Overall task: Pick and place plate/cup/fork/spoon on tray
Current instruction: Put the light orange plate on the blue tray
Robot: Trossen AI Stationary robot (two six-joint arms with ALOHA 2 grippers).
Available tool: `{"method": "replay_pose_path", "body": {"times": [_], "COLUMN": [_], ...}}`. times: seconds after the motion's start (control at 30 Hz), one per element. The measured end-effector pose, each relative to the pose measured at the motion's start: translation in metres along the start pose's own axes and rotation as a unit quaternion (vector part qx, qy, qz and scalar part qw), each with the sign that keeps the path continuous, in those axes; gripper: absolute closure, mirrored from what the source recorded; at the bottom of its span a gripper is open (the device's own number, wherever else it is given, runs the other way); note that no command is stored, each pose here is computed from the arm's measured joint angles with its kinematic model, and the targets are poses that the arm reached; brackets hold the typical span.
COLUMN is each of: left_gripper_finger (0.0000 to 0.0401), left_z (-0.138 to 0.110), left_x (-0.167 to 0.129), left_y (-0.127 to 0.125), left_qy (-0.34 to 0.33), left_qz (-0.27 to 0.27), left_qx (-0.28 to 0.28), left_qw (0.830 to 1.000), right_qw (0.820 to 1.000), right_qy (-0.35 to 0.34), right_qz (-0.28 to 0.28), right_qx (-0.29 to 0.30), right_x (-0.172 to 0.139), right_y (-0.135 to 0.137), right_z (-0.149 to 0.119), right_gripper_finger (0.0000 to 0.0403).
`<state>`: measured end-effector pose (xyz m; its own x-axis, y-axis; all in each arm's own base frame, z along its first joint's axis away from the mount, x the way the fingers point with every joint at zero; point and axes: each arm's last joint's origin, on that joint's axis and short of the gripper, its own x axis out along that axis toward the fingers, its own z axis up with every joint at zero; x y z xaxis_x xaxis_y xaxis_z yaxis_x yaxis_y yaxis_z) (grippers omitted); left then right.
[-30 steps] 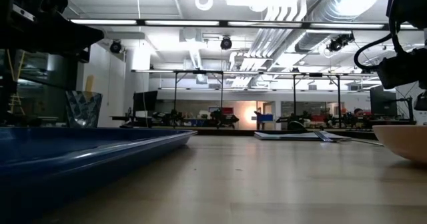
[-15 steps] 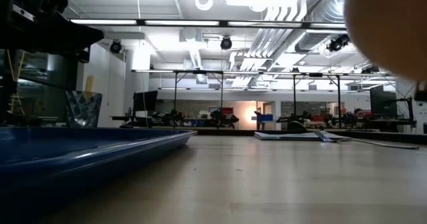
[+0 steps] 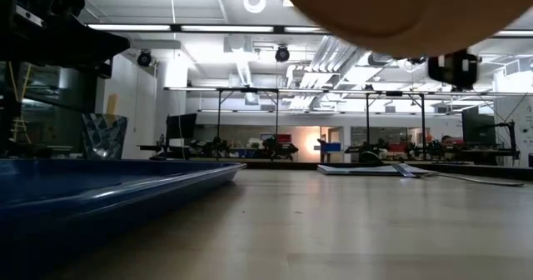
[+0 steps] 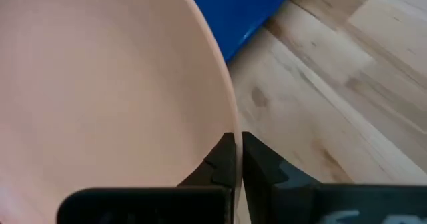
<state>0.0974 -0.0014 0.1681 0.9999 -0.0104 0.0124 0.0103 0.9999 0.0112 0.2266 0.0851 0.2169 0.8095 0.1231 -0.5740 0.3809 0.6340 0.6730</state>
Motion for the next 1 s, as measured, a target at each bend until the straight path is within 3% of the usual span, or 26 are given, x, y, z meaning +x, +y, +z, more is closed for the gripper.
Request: {"method": "replay_pose_path", "body": {"times": [0.23,0.67,0.8,1.0], "left_gripper_finger": [0.0398,0.0398,0.0398,0.0398], "left_z": [0.000,0.000,0.000,0.000], "left_x": [0.000,0.000,0.000,0.000], "left_y": [0.000,0.000,0.000,0.000], "left_qy": [0.000,0.000,0.000,0.000], "left_qz": [0.000,0.000,0.000,0.000], "left_qx": [0.000,0.000,0.000,0.000], "left_qw": [1.000,1.000,1.000,1.000], "right_qw": [0.998,0.979,0.973,0.965], "right_qy": [-0.005,-0.042,-0.017,0.012], "right_qz": [-0.045,-0.086,-0.132,-0.183], "right_qx": [0.031,0.181,0.186,0.187], "right_x": [0.069,0.210,0.242,0.265], "right_y": [0.039,0.096,0.104,0.115], "right_z": [0.015,0.035,0.039,0.046], "right_gripper_finger": [0.0402,0.0403,0.0403,0.0403]}}
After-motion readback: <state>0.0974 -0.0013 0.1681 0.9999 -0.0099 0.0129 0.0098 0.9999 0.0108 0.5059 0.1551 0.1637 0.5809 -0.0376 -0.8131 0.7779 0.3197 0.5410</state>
